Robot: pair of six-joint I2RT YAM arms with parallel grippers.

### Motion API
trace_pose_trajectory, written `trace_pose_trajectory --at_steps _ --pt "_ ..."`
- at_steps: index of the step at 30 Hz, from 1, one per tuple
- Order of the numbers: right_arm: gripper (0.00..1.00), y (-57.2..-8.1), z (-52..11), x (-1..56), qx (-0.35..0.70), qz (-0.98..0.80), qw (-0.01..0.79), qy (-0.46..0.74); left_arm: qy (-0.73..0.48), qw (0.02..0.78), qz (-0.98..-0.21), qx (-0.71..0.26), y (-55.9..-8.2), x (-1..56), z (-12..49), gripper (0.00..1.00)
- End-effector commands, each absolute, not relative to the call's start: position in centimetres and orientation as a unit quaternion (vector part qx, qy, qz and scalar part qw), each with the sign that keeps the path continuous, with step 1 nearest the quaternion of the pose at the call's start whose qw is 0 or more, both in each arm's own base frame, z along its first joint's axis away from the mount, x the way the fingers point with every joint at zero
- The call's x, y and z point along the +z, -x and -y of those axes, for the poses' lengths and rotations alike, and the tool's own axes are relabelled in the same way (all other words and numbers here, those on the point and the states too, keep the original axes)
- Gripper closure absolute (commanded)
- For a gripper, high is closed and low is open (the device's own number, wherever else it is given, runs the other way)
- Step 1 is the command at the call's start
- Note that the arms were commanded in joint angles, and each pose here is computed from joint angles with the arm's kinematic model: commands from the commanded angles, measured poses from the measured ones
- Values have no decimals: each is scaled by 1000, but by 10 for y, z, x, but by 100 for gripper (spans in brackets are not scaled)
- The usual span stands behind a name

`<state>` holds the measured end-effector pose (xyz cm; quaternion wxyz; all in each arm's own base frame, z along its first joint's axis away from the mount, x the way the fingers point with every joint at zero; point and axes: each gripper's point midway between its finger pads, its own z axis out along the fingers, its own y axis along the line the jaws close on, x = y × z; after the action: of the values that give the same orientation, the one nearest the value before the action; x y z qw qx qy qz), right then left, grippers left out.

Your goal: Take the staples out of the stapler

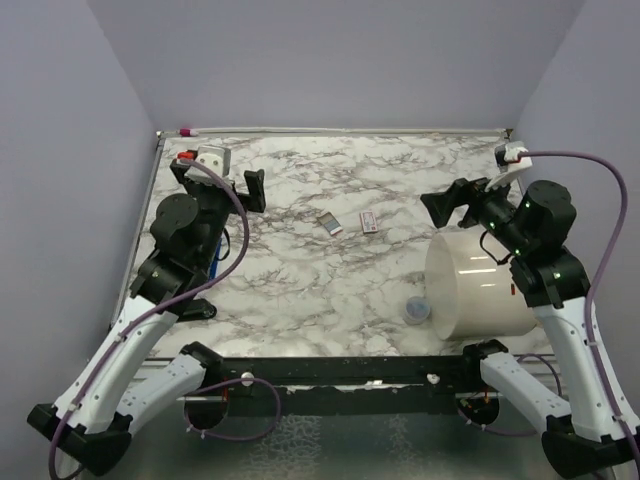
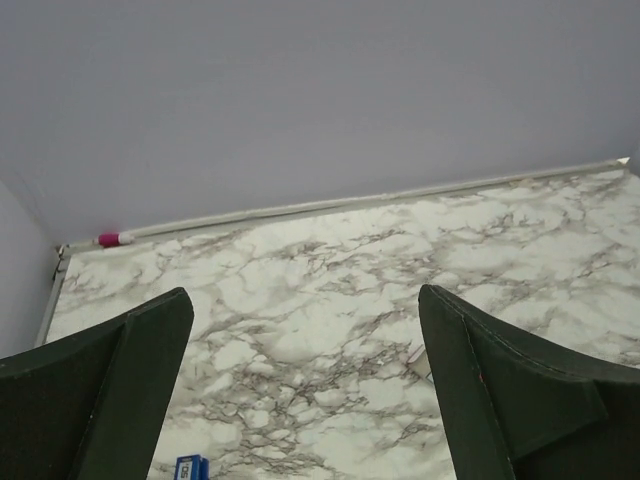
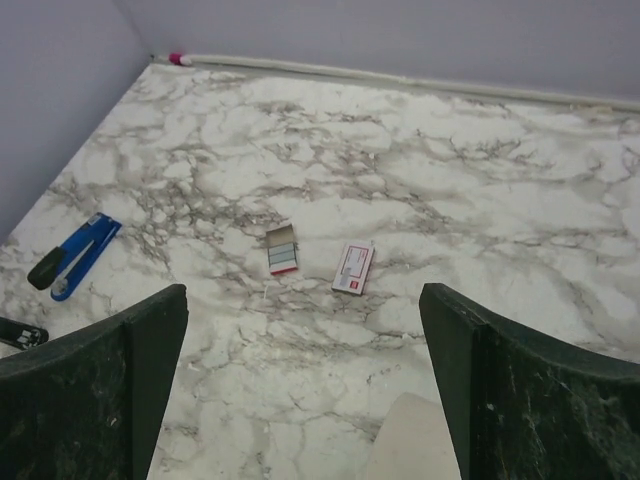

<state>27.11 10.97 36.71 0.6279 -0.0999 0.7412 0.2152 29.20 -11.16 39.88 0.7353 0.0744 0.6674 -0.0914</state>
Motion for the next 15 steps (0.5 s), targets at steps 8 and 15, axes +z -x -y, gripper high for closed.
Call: trace_pose_trajectory --at_steps 8,15 --pt "1 -305 -136 282 256 -778 563 111 -50 577 -810 -88 -331 288 105 1" --pt "1 -306 -162 247 318 -781 518 143 78 449 -889 -49 -328 207 46 1"
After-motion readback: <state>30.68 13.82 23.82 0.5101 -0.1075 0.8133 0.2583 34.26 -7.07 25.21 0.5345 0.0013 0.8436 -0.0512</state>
